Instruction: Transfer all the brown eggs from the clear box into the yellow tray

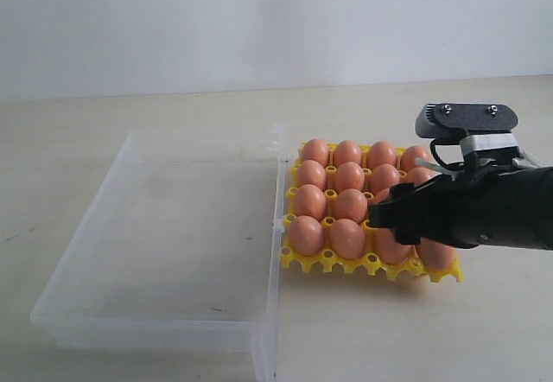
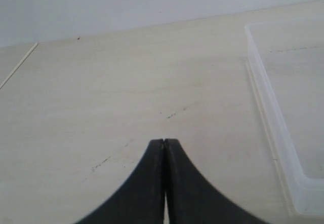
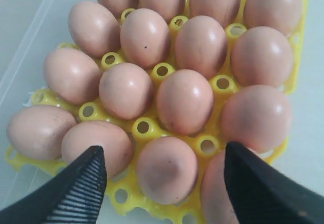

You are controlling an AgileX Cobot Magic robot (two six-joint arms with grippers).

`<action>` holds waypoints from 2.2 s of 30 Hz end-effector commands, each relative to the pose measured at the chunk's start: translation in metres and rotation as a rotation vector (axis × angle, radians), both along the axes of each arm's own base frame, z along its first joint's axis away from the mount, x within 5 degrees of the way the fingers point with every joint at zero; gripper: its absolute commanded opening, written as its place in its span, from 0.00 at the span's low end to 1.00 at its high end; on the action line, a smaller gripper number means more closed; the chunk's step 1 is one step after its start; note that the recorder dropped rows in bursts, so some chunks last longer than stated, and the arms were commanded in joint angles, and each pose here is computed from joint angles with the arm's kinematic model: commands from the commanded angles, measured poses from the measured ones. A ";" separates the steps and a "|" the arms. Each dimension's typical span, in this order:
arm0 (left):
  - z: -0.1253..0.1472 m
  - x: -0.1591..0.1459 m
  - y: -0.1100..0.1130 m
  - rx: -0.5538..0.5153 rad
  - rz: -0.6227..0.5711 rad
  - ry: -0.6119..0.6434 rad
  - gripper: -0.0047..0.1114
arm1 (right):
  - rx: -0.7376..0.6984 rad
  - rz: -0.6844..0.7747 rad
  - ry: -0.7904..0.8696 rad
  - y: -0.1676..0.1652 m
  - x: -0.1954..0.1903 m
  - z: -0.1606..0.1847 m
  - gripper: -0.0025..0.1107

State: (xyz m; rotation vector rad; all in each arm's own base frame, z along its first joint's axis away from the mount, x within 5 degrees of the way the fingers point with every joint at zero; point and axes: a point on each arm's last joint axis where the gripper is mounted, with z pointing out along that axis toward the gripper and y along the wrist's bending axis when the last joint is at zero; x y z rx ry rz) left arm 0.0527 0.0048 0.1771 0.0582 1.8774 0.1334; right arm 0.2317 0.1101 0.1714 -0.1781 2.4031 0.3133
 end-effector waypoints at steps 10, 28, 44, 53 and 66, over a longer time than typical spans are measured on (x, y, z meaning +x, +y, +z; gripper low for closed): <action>0.002 0.000 0.000 -0.005 0.003 -0.016 0.04 | -0.055 -0.092 -0.179 -0.014 0.004 0.023 0.55; 0.002 0.000 0.000 -0.005 0.003 -0.016 0.04 | 0.089 -0.192 -0.676 -0.072 -0.093 0.107 0.02; 0.002 0.000 0.000 -0.005 0.003 -0.016 0.04 | 0.241 -0.064 -0.663 -0.064 -0.113 0.115 0.02; 0.002 0.000 0.000 -0.005 0.003 -0.016 0.04 | 0.156 -0.093 -0.565 -0.071 -0.118 0.068 0.02; 0.002 0.000 0.000 -0.005 0.003 -0.016 0.04 | 0.261 -0.062 -0.691 -0.086 -0.168 0.031 0.02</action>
